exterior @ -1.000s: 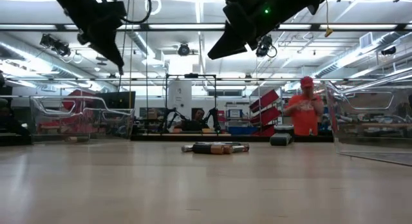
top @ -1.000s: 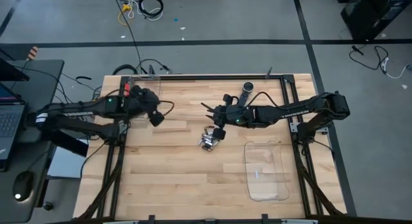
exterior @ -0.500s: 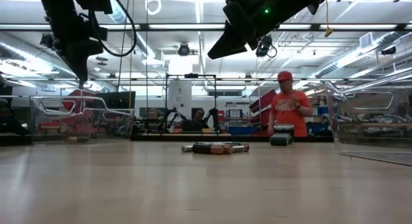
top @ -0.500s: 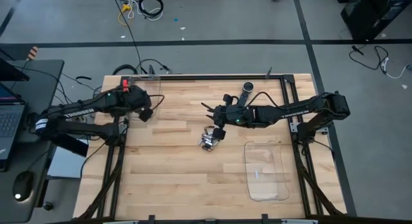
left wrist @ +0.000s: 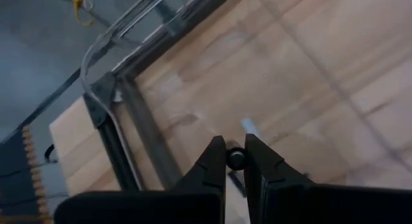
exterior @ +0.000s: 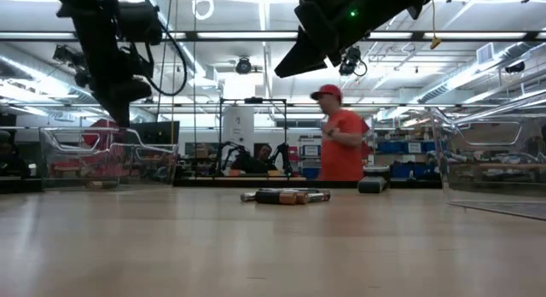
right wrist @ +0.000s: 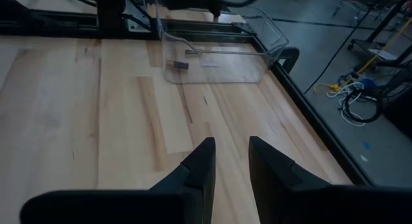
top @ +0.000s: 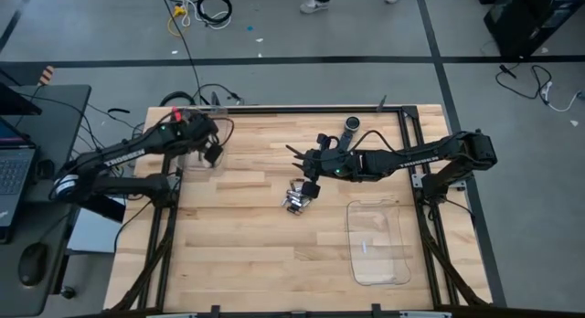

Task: Sort batteries
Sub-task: Put the black battery into the top transparent bin

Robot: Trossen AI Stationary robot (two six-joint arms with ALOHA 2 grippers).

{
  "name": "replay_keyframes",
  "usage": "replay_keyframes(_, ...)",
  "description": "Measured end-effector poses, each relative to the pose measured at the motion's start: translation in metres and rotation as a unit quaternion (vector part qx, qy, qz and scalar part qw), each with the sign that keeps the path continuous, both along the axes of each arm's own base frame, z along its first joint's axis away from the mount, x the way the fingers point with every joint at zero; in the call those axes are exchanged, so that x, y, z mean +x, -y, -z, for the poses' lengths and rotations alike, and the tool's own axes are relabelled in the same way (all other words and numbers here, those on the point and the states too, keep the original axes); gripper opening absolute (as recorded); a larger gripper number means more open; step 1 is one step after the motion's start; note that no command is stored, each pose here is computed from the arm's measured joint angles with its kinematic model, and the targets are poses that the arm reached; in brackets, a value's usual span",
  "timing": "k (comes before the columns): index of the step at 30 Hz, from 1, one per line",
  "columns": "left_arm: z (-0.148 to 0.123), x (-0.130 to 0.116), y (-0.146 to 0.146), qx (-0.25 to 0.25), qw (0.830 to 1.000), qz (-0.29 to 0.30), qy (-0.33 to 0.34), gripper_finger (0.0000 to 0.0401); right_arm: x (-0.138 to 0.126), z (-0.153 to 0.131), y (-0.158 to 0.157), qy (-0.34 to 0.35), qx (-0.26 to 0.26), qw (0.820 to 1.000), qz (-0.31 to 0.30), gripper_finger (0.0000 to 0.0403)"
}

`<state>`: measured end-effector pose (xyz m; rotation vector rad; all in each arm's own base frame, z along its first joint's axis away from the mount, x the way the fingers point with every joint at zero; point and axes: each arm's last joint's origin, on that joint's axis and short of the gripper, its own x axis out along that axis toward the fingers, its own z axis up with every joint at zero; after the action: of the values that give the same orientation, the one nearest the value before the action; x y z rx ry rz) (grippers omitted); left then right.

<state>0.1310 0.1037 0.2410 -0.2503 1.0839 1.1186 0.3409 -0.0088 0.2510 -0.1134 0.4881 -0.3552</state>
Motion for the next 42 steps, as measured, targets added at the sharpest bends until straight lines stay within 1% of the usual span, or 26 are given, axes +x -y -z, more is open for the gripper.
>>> replay_keyframes(7, 0.019, 0.000, -0.033, -0.030, 0.998, -0.036, -0.051, 0.0016, 0.000, 0.000, 0.000, 0.002, 0.005, 1.000, 0.002, 0.0082)
replay_keyframes(12, 0.034, 0.005, -0.047, -0.062, 0.995, -0.032, -0.067, 0.0019, 0.000, 0.000, 0.000, 0.000, 0.005, 1.000, 0.002, 0.0080)
replay_keyframes(15, 0.041, 0.009, -0.052, -0.067, 0.995, -0.033, -0.070, 0.0033, 0.000, 0.001, 0.000, -0.001, 0.005, 1.000, 0.002, 0.0082)
replay_keyframes(22, 0.047, 0.013, -0.057, -0.070, 0.994, -0.034, -0.073, 0.0087, 0.000, 0.001, 0.000, -0.002, 0.005, 1.000, 0.002, 0.0083)
replay_keyframes(27, 0.047, 0.014, -0.058, -0.065, 0.995, -0.029, -0.071, 0.0109, 0.000, 0.001, 0.000, -0.002, 0.005, 1.000, 0.002, 0.0083)
replay_keyframes(32, 0.045, 0.014, -0.058, -0.064, 0.995, -0.018, -0.076, 0.0113, -0.001, 0.001, 0.000, -0.005, 0.005, 1.000, 0.002, 0.0083)
replay_keyframes(37, 0.028, 0.017, -0.058, -0.035, 0.998, 0.001, -0.059, 0.0113, -0.003, 0.004, 0.000, -0.023, 0.007, 1.000, 0.004, 0.0083)
replay_keyframes(42, 0.003, 0.024, -0.046, 0.007, 0.999, 0.033, -0.018, 0.0113, -0.006, 0.010, 0.000, -0.052, 0.020, 0.998, 0.012, 0.0083)
